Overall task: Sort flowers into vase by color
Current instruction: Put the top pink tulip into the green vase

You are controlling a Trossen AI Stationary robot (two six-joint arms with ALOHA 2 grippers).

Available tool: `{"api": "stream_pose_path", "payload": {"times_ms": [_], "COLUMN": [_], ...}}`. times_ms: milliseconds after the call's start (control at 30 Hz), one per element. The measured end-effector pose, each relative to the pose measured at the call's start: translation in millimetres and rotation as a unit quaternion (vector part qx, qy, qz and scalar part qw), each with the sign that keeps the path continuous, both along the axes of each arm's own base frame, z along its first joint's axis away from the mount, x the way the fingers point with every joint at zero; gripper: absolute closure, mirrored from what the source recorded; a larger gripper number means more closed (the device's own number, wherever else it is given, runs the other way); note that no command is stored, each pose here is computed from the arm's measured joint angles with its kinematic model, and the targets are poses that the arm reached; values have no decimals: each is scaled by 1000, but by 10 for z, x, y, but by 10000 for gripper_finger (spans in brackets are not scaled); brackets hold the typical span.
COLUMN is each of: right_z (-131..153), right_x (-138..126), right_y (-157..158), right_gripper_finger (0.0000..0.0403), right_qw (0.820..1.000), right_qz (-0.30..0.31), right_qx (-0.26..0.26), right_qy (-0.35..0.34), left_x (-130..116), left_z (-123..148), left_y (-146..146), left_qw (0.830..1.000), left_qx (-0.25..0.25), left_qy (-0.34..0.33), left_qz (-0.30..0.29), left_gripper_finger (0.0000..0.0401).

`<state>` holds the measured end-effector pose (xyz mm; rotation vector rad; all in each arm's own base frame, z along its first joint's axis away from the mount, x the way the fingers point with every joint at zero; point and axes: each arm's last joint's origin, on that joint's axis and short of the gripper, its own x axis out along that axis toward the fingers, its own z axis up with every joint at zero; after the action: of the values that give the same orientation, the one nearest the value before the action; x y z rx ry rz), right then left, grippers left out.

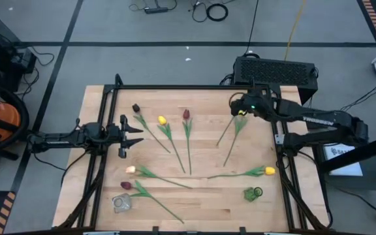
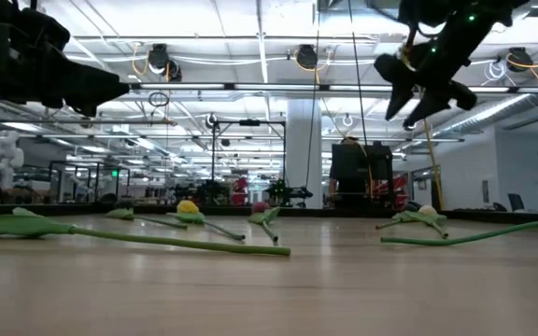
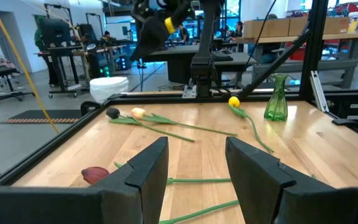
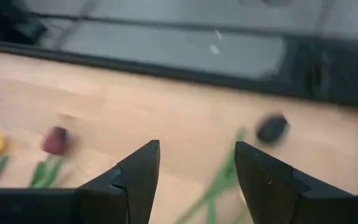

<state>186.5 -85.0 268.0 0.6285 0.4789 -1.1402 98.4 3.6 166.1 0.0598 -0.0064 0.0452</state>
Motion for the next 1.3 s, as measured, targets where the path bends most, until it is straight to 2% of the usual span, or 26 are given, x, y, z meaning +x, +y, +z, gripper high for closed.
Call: {"api": "stream_pose_path", "payload": {"times_ms": [167,433,567,800,967,1133,1300], "right_z": [-96,-185,-262,-483,-668,-905,-1112], "right_x": [61,122,106,136,269,365,423], "right_y": [-12,-24,-3,15,-27,-50,-62], "right_gripper_finger": [202,202,202,202,202,202,202], "right_qw": [996,986,972,946,939,921,910], "right_qz": [-44,-95,-139,-192,-202,-224,-222], "right_qx": [80,128,182,262,279,312,335], "right_qy": [-17,-49,-53,-1,19,56,103], "left_x": [0,0,0,0,0,0,0], "left_z": [0,-1,-1,0,-1,-1,-1], "left_y": [0,0,0,0,0,0,0], "left_qw": [1000,1000,1000,1000,1000,1000,1000], "left_qx": [0,0,0,0,0,0,0], "left_qy": [0,0,0,0,0,0,0], "left_qz": [0,0,0,0,0,0,0], "left_gripper_finger": [233,233,233,233,233,233,233]}}
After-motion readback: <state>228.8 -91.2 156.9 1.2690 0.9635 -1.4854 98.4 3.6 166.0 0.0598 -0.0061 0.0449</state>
